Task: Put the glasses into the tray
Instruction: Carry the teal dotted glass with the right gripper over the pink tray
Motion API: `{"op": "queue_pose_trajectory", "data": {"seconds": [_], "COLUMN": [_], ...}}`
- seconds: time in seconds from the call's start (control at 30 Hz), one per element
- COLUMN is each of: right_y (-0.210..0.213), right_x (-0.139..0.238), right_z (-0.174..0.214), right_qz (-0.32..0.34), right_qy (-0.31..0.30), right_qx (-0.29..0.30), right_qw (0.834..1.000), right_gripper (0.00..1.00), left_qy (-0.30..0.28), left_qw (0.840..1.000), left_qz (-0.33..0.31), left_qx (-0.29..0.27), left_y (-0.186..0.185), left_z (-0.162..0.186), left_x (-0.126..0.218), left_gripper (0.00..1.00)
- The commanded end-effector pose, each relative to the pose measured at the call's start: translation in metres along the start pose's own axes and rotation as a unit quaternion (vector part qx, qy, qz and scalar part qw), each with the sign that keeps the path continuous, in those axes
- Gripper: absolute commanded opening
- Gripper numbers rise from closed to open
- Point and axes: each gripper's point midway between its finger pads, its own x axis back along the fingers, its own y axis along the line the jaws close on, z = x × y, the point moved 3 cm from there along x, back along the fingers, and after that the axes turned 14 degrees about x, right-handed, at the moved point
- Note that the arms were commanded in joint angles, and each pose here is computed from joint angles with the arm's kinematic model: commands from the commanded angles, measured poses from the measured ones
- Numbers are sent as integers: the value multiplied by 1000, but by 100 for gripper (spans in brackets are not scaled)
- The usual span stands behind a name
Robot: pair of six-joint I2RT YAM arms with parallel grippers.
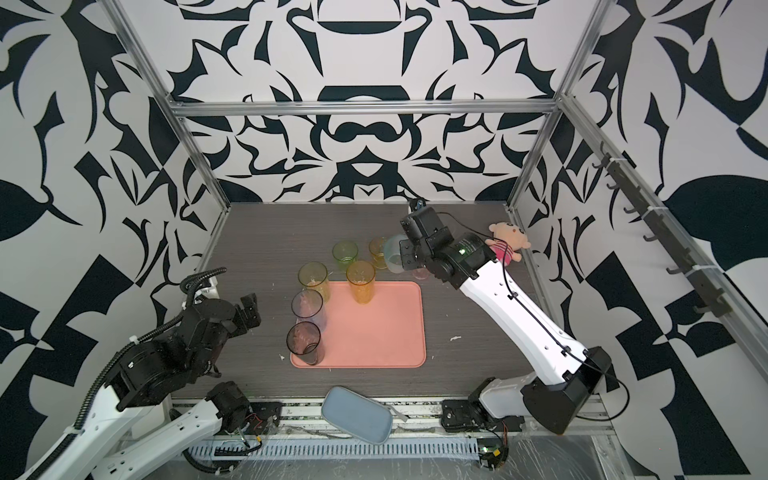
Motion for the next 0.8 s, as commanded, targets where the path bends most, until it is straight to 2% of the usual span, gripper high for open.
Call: {"op": "queue_pose_trajectory", "data": {"seconds": [0.0, 0.33, 0.5, 0.6, 0.77], "right_y": [-6, 7, 27, 36, 59], "right_x": [4, -20, -38, -46, -57], "right_z": [8, 57, 75, 84, 93], "right_qz": [10, -21, -73, -82, -119], "right_qy": [-9, 37, 60, 76, 73], "right_qx": [-8, -3, 8, 22, 30], "right_qw": [1000, 999, 996, 993, 990], "right_gripper": [0, 0, 0, 0, 0], "left_qy": [2, 5, 5, 5, 5], "left_qw": [1000, 1000, 1000, 1000, 1000], "left_qz": [-14, -15, -16, -15, -17], "left_qx": [-4, -7, -7, -7, -8], "left_y": [5, 4, 4, 4, 3], "left_z": [4, 5, 5, 5, 6], "left_x": [-2, -4, -4, -4, -5], "left_gripper": [100, 99, 99, 100, 100]}}
